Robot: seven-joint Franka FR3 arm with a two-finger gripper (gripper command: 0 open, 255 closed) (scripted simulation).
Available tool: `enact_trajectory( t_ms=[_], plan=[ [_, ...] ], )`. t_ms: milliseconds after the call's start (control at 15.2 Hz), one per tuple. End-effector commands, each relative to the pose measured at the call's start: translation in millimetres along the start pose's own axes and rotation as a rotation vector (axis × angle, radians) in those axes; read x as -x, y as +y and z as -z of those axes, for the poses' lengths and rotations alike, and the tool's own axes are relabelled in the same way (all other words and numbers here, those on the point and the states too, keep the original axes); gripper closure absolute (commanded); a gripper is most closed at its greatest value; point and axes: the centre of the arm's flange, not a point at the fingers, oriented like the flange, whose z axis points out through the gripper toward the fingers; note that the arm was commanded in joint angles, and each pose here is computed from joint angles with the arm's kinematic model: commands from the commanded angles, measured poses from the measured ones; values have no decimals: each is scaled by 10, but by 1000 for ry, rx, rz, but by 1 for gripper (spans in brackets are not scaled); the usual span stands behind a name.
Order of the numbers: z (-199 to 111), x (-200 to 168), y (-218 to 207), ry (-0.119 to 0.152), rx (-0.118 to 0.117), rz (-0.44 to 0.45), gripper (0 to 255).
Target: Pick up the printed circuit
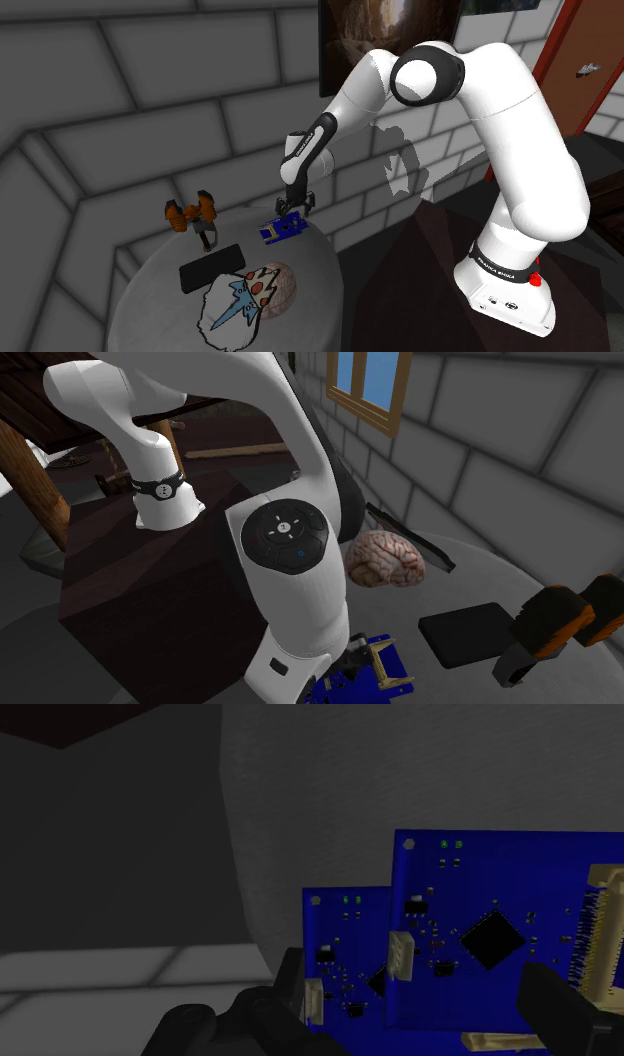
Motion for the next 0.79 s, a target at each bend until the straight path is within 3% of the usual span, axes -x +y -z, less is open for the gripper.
enact_trajectory(
  t_ms=[0,132,198,726],
  plan=[
    [-77,-8,9,0,0,0,0],
    [-77,-8,8,0,0,0,0],
    [-76,-6,9,0,0,0,255],
    [-77,-6,9,0,0,0,255]
  ],
)
